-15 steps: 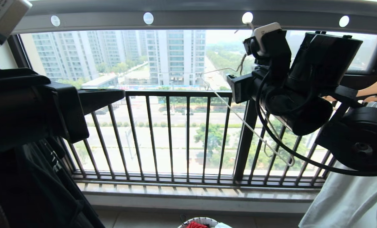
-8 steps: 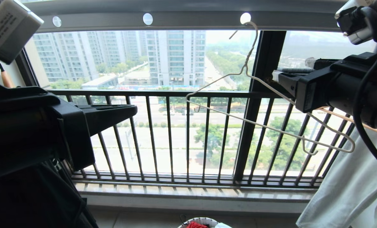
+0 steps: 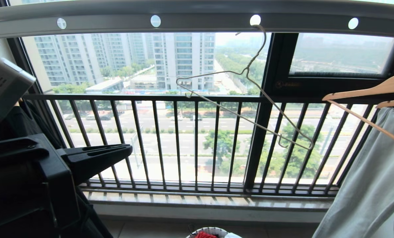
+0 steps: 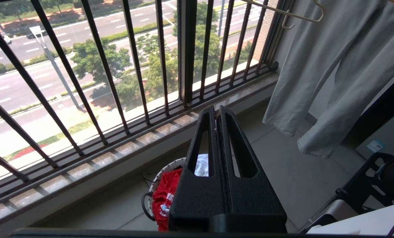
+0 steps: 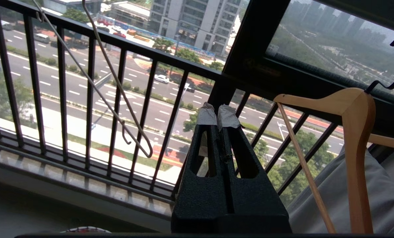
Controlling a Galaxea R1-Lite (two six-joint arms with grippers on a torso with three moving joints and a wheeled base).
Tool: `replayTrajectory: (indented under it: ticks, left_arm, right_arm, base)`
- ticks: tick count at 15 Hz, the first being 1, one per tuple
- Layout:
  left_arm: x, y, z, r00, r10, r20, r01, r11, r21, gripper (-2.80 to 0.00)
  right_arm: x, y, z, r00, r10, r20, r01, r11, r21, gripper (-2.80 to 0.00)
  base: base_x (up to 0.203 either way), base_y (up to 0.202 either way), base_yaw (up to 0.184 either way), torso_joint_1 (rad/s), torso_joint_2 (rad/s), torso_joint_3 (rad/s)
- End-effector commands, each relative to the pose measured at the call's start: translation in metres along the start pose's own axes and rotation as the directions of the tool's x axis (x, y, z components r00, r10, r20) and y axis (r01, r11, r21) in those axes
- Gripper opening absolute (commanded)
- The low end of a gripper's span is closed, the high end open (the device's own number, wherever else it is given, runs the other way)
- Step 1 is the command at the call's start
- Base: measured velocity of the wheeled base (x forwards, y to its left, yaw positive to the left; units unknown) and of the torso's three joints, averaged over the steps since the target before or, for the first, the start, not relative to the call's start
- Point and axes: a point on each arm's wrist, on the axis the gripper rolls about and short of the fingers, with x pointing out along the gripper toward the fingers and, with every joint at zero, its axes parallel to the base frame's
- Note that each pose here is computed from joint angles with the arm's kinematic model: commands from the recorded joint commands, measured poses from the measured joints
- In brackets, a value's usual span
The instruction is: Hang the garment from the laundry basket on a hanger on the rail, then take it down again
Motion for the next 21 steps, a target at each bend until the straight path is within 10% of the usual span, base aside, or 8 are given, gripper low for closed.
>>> replayTrajectory:
  ticks: [1,4,12,15,19,21]
  left_arm:
    - [-0.028,0.020,-0.028,0.990,0.138,-0.008,-0.138,0.990,-0.029,-2.80]
    - [-0.072,0.029,-0.054,0.957,0.283,0.063,-0.278,0.957,-0.085,-2.80]
    - [-0.160,-0.007,-0.117,0.692,0.706,0.152,-0.674,0.707,-0.214,-2.80]
    - [-0.162,-0.010,-0.145,0.679,0.723,0.127,-0.693,0.689,-0.211,-2.80]
    - [-0.151,-0.004,-0.189,0.716,0.693,0.084,-0.674,0.717,-0.176,-2.80]
    - [-0.144,0.002,-0.201,0.718,0.694,0.052,-0.679,0.716,-0.162,-2.80]
  right_arm:
    - [-0.035,-0.020,-0.012,0.993,-0.113,0.045,0.112,0.993,0.028,-2.80]
    - [-0.065,-0.031,-0.024,0.968,-0.237,0.079,0.233,0.971,0.049,-2.80]
    - [-0.158,-0.042,-0.035,0.823,-0.566,0.044,0.560,0.822,0.103,-2.80]
    - [-0.162,-0.038,-0.035,0.801,-0.599,-0.010,0.598,0.798,0.078,-2.80]
    - [-0.151,-0.029,-0.044,0.773,-0.631,-0.072,0.635,0.770,0.064,-2.80]
    - [-0.145,-0.024,-0.054,0.807,-0.583,-0.092,0.588,0.808,0.040,-2.80]
  base:
    - [0.000,0.000,0.000,0.000,0.00,0.000]
    - [0.000,0.000,0.000,0.000,0.00,0.000]
    - [0.000,0.000,0.000,0.000,0.00,0.000]
    - [0.000,0.000,0.000,0.000,0.00,0.000]
    - [0.000,0.000,0.000,0.000,0.00,0.000]
    - [0.000,0.000,0.000,0.000,0.00,0.000]
